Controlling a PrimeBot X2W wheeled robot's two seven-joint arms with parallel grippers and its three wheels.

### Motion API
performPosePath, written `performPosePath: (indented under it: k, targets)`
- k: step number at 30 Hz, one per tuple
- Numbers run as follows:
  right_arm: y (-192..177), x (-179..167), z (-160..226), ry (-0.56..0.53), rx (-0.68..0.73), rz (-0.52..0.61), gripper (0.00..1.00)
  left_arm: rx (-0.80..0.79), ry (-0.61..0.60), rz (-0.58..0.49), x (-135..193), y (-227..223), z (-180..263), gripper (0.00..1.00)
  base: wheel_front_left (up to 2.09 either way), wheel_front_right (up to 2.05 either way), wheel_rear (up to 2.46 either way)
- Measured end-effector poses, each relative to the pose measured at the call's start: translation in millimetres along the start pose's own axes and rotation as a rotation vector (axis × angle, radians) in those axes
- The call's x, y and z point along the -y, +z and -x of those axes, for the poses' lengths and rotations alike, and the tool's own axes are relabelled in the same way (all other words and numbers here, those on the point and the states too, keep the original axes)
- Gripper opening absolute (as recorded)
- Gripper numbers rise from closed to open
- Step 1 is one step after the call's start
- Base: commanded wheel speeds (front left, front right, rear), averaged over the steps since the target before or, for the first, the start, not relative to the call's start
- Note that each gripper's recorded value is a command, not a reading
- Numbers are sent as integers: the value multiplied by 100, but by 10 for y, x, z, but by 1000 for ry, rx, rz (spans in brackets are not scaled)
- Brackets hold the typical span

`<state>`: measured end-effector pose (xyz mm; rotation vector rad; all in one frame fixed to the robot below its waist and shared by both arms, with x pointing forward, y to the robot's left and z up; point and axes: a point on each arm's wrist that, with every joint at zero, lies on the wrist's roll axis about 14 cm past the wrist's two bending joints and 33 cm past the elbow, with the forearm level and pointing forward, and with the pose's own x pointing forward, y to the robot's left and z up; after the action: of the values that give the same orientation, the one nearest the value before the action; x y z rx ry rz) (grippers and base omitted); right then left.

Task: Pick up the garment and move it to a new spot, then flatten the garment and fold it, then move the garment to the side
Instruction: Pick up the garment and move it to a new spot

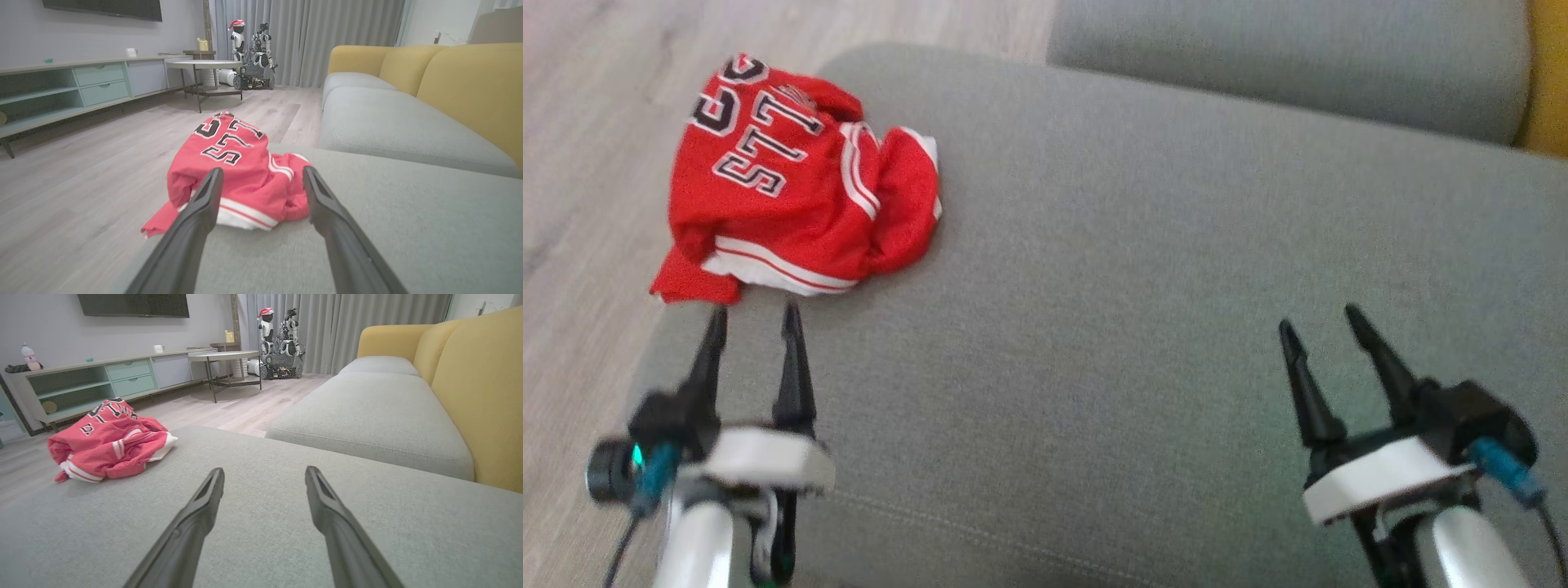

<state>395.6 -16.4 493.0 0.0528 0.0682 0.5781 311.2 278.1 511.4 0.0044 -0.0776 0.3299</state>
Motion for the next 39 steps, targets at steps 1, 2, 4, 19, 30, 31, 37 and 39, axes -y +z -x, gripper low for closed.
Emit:
performPosePath:
  k: [1, 2, 4, 19, 30, 31, 37, 39]
  targets:
    - [-7, 46, -32, -1, -4, 5, 100, 12, -7, -4, 33, 40, -98, 100, 0, 0, 0]
    - [-4, 89, -69, -3, -3, 8, 100, 24, -14, -7, 69, 78, -197, 100, 0, 0, 0]
    - [-8, 173, -152, -4, -4, 17, 100, 42, -29, -13, 144, 134, -410, 100, 0, 0, 0]
    - [-535, 640, -466, -40, -99, -19, 100, -143, -110, -73, 526, -649, -1515, 100, 0, 0, 0]
    - [-656, 780, -414, -78, -118, -36, 100, -382, -58, -122, 309, -1341, -1509, 17, 0, 0, 0]
    - [-652, 779, -412, -78, -118, -35, 100, -378, -58, -130, 290, -1318, -1519, 0, 0, 0, 0]
    - [-537, 752, -402, -80, -90, -26, 100, -219, -59, -164, 241, -792, -1712, 0, 0, 0, 0]
    - [-471, 756, -397, -90, -73, -29, 100, -126, -63, -161, 264, -490, -1770, 0, 0, 0, 0]
